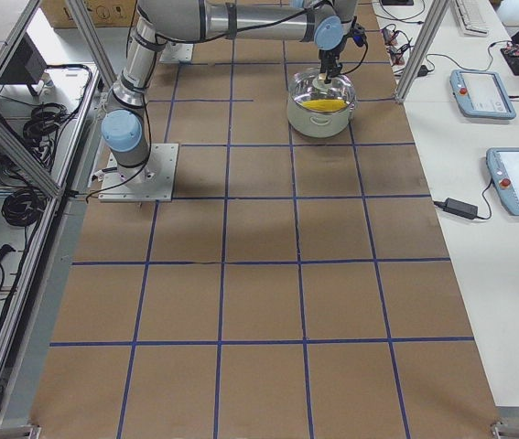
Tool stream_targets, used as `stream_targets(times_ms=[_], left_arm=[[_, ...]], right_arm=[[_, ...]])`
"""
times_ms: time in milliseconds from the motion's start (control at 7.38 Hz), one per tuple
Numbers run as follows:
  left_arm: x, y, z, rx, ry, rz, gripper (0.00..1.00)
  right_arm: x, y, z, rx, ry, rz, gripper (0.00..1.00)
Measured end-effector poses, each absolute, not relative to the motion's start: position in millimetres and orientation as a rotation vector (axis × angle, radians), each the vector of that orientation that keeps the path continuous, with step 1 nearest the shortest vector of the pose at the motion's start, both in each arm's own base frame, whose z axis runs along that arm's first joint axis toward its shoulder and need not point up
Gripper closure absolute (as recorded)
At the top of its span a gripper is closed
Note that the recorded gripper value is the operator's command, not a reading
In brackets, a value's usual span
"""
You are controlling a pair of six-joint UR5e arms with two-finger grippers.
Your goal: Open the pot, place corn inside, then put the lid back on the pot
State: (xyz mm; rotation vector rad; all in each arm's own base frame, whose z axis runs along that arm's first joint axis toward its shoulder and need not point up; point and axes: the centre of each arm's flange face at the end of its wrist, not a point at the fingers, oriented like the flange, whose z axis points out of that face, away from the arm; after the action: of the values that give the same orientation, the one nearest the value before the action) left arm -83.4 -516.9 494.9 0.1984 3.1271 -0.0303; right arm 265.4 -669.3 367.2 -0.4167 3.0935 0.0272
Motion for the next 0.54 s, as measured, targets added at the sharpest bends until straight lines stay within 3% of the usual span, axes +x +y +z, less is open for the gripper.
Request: stream_targets(times_ms=[135,542], left_arm=[[-83.4,-516.3,494.9,0.198,3.127,-0.03,0.0],[-83.6,-514.9,496.2,0.198,3.126,-0.034,0.0]], right_arm=[[265.8,-670.5,368.5,-0.415,3.099,0.006,0.04],[267.5,-674.8,373.2,-0.41,3.106,-0.075,0.0]])
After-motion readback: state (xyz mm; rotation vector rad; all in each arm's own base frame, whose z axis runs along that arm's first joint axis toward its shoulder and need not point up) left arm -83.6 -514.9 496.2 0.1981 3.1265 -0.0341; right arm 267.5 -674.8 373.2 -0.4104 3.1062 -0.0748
